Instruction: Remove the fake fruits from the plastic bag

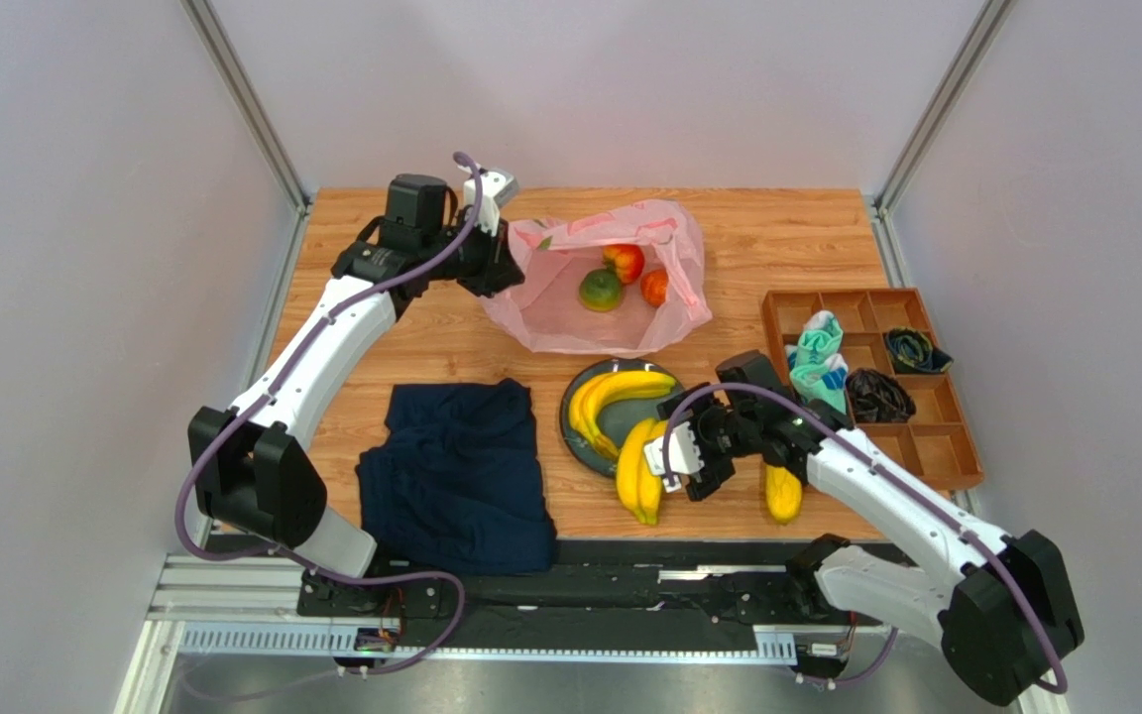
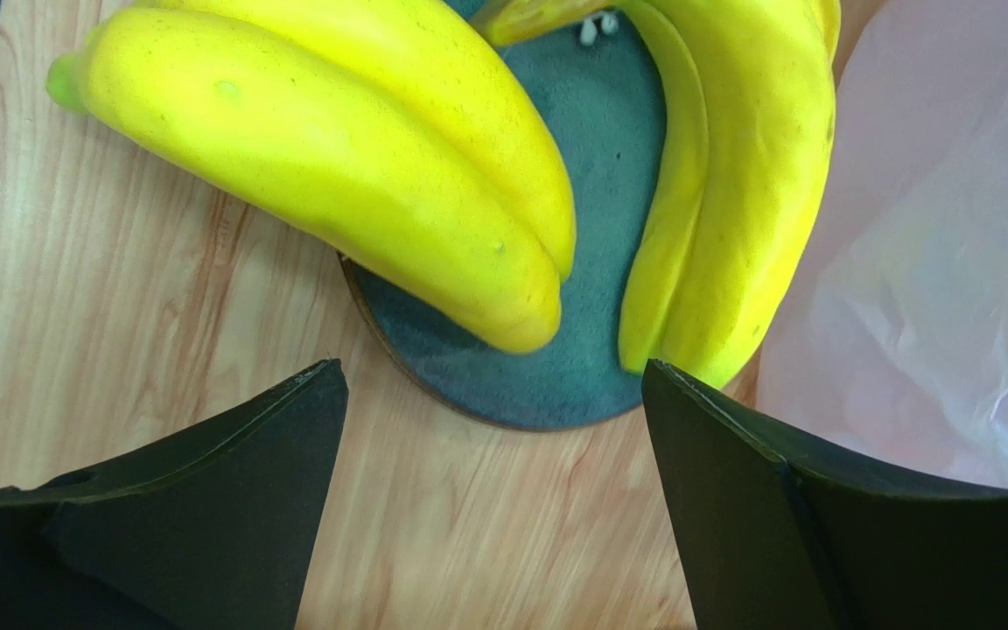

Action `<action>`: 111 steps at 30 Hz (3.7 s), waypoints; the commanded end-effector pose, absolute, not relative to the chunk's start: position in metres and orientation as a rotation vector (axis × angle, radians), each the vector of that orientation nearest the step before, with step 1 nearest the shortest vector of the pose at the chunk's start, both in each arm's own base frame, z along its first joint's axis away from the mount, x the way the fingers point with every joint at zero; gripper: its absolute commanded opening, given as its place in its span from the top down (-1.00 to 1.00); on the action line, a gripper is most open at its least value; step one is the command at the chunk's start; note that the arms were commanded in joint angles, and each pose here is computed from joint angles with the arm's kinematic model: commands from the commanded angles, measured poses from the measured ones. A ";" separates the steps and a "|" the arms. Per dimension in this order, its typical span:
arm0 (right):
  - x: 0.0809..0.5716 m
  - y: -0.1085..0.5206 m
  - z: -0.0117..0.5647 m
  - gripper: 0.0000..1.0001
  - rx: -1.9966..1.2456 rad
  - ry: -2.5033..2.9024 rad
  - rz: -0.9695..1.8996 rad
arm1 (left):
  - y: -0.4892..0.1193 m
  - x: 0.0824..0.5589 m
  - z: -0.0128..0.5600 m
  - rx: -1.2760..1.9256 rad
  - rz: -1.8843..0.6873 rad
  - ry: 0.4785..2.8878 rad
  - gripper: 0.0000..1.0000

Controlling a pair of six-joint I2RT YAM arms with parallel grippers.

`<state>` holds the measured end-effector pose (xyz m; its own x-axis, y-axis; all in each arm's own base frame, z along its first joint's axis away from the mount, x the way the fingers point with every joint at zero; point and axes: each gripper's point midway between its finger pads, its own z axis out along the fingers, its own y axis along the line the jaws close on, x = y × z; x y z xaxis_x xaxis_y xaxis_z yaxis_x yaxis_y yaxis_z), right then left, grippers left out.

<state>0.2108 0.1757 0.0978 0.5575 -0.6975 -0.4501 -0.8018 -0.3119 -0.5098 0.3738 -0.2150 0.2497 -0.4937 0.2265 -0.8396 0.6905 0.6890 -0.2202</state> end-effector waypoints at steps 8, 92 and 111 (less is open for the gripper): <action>0.226 0.227 0.109 -0.54 -2.187 0.684 0.239 | -0.202 0.359 0.267 0.742 -0.628 1.989 1.00; 0.282 0.179 0.164 -0.97 -1.162 2.241 0.200 | -0.220 0.368 0.263 0.691 -0.761 2.004 1.00; 0.173 0.059 0.084 -0.77 -1.143 2.883 0.004 | -0.218 0.362 0.269 0.670 -0.763 1.990 1.00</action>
